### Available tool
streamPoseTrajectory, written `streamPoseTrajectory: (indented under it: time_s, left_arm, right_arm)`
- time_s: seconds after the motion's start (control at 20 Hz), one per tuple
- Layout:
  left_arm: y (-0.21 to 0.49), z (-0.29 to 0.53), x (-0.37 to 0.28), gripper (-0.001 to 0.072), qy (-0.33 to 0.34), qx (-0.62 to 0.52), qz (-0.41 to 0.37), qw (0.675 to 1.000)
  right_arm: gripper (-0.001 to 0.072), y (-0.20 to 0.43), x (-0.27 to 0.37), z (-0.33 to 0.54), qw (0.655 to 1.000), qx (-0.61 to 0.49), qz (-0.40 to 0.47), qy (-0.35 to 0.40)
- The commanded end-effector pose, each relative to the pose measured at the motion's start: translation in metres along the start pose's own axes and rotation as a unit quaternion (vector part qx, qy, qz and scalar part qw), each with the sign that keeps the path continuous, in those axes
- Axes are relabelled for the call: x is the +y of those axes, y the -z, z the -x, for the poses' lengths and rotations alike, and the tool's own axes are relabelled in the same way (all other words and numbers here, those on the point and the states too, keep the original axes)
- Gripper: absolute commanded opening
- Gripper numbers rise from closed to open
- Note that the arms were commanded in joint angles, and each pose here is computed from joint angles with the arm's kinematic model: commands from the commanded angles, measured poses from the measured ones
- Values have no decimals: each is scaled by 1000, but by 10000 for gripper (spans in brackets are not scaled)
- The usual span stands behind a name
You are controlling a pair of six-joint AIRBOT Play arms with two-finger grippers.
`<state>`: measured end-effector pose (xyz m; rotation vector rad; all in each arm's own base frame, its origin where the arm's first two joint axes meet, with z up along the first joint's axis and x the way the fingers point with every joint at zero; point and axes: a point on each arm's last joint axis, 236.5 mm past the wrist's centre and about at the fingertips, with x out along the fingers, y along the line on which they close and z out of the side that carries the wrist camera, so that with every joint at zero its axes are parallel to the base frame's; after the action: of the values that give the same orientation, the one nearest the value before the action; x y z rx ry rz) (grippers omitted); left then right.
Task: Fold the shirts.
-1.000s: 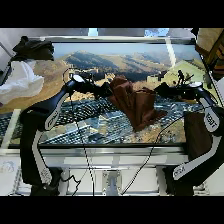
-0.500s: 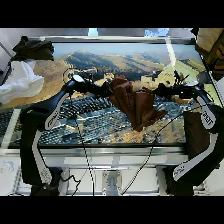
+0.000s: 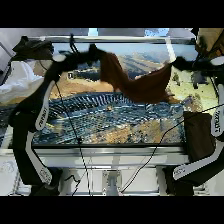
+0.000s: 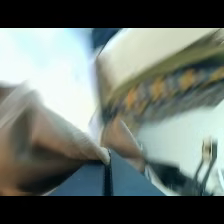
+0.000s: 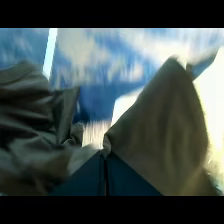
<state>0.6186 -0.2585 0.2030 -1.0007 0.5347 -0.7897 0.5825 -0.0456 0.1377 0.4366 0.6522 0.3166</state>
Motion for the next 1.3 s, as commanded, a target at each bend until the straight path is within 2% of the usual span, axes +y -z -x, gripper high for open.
streamPoseTrajectory:
  time_s: [0.0,0.1,0.15,0.2,0.25,0.35,0.4,0.45,0.55,0.65,0.7,0.75,0.8,0.85,0.9,1.05,1.25]
  left_arm:
    - [-89,66,-103,5,43,-93,-90,991]
    - [-75,101,-119,5,9,-53,-147,988]
    - [-52,117,-113,5,-25,-7,-157,987]
    - [-22,132,-96,6,-74,58,-153,984]
    - [17,155,-63,6,-158,145,-151,965]
    - [84,225,3,7,-338,313,-106,881]
    - [103,253,17,7,-393,366,-100,838]
    - [107,262,24,7,-422,379,-106,817]
    - [109,257,28,8,-434,380,-128,807]
    - [88,227,38,28,-430,327,-165,825]
    - [77,208,39,219,-416,297,-178,841]
    - [68,195,41,566,-406,273,-187,852]
    - [62,186,45,687,-404,255,-185,859]
    - [62,186,55,692,-414,256,-177,855]
    - [68,197,70,692,-437,279,-168,838]
    - [107,245,104,687,-495,387,-122,768]
    - [177,274,127,687,-481,468,-50,740]
  right_arm:
    - [36,-89,46,76,994,-97,42,-14]
    - [36,-93,77,107,993,-100,46,-50]
    - [36,-76,86,116,995,-66,32,-61]
    - [36,-52,90,122,997,-18,20,-66]
    - [37,-14,94,126,996,57,0,-73]
    - [36,35,87,133,986,151,-30,-55]
    - [36,42,81,133,986,159,-33,-35]
    - [36,51,77,135,985,171,-35,-14]
    - [38,66,69,136,979,201,-28,12]
    - [66,63,50,125,980,187,-18,58]
    - [183,63,40,122,980,185,-15,77]
    - [370,66,31,121,978,187,-15,93]
    - [447,71,21,121,975,195,-17,109]
    - [447,80,10,121,969,209,-19,128]
    - [447,98,-1,125,959,243,-19,144]
    - [444,154,-15,128,940,310,-62,132]
    - [444,263,-23,149,909,381,-117,123]
